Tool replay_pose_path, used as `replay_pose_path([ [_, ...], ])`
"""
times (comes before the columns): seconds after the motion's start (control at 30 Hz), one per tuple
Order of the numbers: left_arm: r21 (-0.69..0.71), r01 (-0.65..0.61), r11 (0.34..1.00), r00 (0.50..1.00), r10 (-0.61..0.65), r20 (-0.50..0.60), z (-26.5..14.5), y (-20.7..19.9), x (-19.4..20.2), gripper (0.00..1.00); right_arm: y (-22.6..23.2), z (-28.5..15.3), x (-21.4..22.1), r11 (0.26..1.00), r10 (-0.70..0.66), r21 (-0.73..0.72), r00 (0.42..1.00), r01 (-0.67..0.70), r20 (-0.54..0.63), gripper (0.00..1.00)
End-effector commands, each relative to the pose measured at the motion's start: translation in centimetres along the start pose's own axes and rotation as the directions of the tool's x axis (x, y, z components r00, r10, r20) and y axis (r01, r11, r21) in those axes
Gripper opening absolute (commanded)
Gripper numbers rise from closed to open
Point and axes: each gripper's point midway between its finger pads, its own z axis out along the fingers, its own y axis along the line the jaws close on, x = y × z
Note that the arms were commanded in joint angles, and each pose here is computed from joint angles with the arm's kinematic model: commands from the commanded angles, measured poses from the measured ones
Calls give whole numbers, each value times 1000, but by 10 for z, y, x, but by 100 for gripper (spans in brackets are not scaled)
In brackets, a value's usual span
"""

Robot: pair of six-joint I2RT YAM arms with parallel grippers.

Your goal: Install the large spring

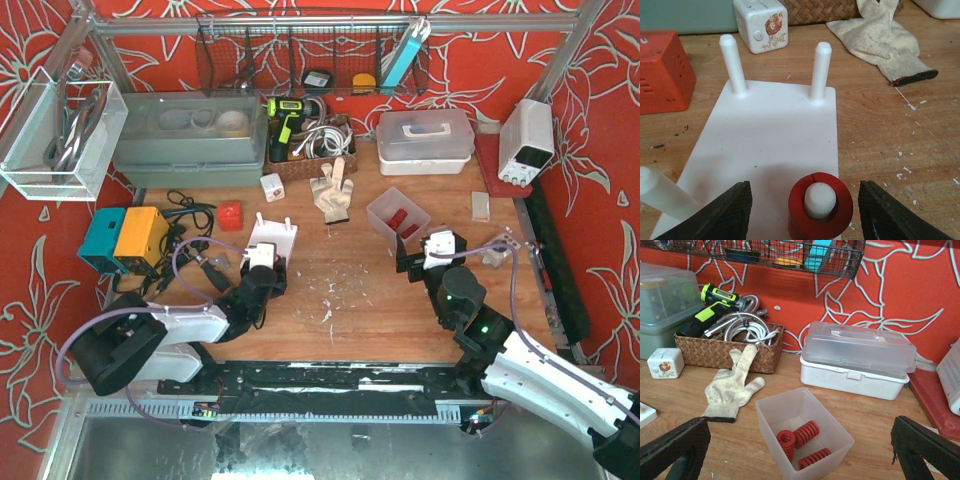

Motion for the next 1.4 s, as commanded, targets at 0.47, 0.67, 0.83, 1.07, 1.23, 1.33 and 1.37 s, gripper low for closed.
replay_pose_path([
  [0.47, 231, -26, 973, 965, -36, 260, -70, -30, -124, 100, -11, 39, 20, 989, 110, 135, 929, -65, -352, 99],
  [0.67, 356, 38, 934, 973, -116, 200, -70, -50, -116, 100, -7, 61, 44, 981, 195, 109, 829, -162, -524, 95],
  [0.83, 372, 28, 928, 990, -77, 115, -57, -59, -90, 100, -16, 84, 67, 946, 322, 182, 737, -268, -594, 86],
  [1.07, 362, -36, 931, 985, -29, 173, -55, -48, -62, 100, -28, 109, 87, 836, 546, 451, 548, -311, -634, 84],
  [1.23, 361, -32, 932, 979, -44, 201, -61, -45, -71, 100, -22, 125, 92, 770, 635, 546, 469, -329, -614, 76],
  [1.33, 375, -24, 927, 976, -60, 210, -66, -45, -74, 100, -18, 129, 94, 755, 651, 585, 451, -297, -611, 72],
  [1.37, 385, -23, 923, 974, -65, 215, -69, -46, -77, 100, -16, 132, 91, 754, 650, 591, 453, -286, -610, 72],
])
